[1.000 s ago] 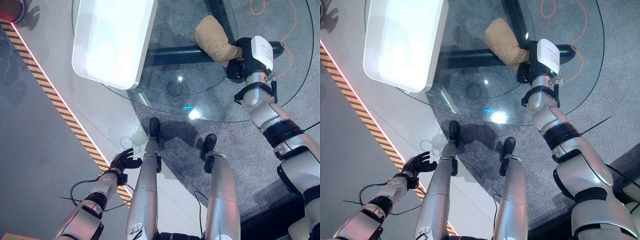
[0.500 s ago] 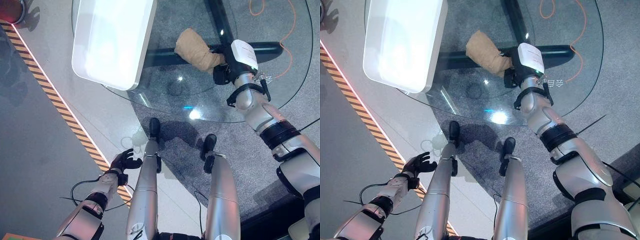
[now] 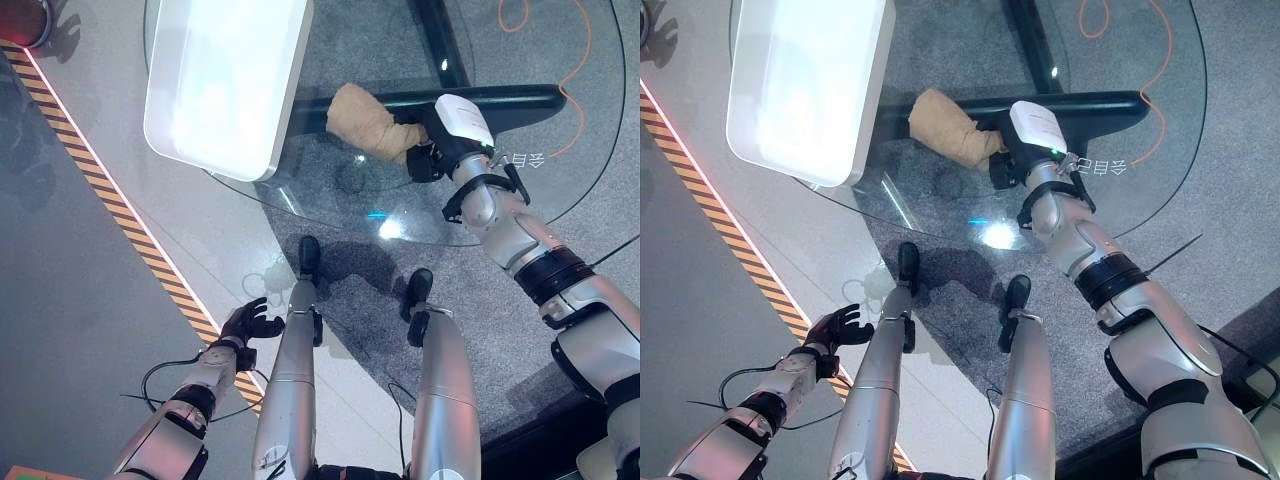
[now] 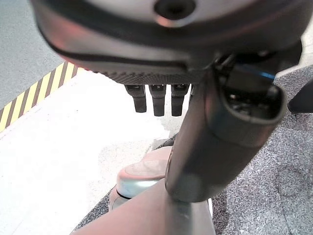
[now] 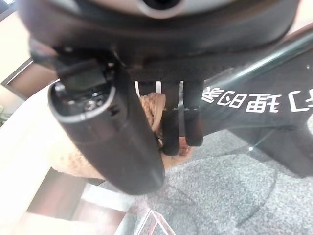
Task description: Wipe the table with a cloth and put it in the basket.
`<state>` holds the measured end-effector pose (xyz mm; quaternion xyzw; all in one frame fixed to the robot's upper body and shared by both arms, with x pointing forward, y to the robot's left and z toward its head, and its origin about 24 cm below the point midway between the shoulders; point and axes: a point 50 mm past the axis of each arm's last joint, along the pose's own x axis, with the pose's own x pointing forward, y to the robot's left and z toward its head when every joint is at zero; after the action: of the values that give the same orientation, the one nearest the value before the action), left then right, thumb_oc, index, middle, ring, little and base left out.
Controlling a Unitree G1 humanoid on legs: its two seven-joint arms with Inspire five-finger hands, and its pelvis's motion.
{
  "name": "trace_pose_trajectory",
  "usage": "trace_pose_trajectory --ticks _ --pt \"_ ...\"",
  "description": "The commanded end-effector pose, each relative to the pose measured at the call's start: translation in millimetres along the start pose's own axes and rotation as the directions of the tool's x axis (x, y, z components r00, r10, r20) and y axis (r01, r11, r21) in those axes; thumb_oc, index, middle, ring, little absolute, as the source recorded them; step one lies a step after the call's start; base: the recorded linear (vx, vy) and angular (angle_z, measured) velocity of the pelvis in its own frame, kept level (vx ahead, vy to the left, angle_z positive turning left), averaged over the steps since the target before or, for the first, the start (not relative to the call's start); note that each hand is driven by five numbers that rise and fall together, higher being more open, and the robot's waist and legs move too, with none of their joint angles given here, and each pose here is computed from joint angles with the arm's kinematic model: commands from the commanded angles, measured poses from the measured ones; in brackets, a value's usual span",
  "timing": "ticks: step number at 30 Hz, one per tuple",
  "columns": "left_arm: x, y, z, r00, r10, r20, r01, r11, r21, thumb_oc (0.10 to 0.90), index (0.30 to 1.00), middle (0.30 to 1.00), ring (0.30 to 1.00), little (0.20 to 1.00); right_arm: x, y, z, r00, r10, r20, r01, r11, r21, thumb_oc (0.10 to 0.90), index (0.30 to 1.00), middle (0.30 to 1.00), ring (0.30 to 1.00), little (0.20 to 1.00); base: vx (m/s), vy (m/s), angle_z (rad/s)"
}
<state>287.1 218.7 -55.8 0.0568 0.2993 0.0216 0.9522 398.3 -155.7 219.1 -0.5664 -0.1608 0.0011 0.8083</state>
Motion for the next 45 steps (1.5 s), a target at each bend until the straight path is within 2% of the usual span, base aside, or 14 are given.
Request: trace_pose_trajectory --ticks 1,13,17,23,27,29,33,40,45 --pt "-3 -8 -15 0.999 -0.012 -0.039 0.011 1.000 -0.007 0.800 0.900 0.900 0.900 0.900 -17 51 53 0.946 0.197 0.259 -0.208 0.978 0.018 0.100 0.300 0.300 0.300 0.200 0.00 0.000 0.00" --pt "-2 -9 -12 1.000 -0.009 -0.024 0.008 1.000 -0.029 0.800 0.900 0.900 0.900 0.900 -19 57 52 0.946 0.206 0.250 -0.219 0.975 0.024 0.100 0.300 0.300 0.300 0.200 0.00 0.000 0.00" --pt "-1 -5 -8 1.000 0.013 0.001 -0.013 0.996 -0.084 0.800 0.900 0.900 0.900 0.900 -15 50 45 0.969 0.138 0.204 -0.157 0.985 0.078 0.100 0.300 0.300 0.300 0.200 0.00 0.000 0.00" --pt "0 2 10 0.991 0.095 0.092 -0.073 0.973 -0.219 0.800 0.900 0.900 0.900 0.900 -9 32 31 0.994 -0.012 0.105 -0.013 0.972 0.236 0.100 0.300 0.300 0.300 0.200 0.00 0.000 0.00" --pt "-1 8 33 0.964 0.204 0.171 -0.131 0.924 -0.360 0.800 0.900 0.900 0.900 0.900 -7 18 26 0.990 -0.138 0.036 0.115 0.921 0.372 0.100 0.300 0.300 0.300 0.200 0.00 0.000 0.00" --pt "-2 17 49 0.934 0.294 0.206 -0.168 0.865 -0.473 0.800 0.900 0.900 0.900 0.900 -8 8 27 0.977 -0.210 0.020 0.180 0.879 0.441 0.100 0.300 0.300 0.300 0.200 0.00 0.000 0.00" --pt "-6 31 66 0.883 0.402 0.243 -0.194 0.783 -0.591 0.800 0.900 0.900 0.900 0.900 -10 -3 31 0.960 -0.278 0.021 0.231 0.835 0.499 0.100 0.300 0.300 0.300 0.200 0.00 0.000 0.00" --pt "-19 57 103 0.769 0.550 0.325 -0.150 0.650 -0.745 0.800 0.900 0.900 0.900 0.900 -24 -23 40 0.913 -0.406 0.049 0.299 0.743 0.599 0.100 0.300 0.300 0.300 0.200 0.00 0.000 0.00" --pt "-26 67 117 0.719 0.600 0.351 -0.081 0.574 -0.815 0.800 0.900 0.900 0.900 0.900 -35 -31 47 0.878 -0.470 0.092 0.317 0.714 0.624 0.100 0.300 0.300 0.300 0.200 0.00 0.000 0.00"
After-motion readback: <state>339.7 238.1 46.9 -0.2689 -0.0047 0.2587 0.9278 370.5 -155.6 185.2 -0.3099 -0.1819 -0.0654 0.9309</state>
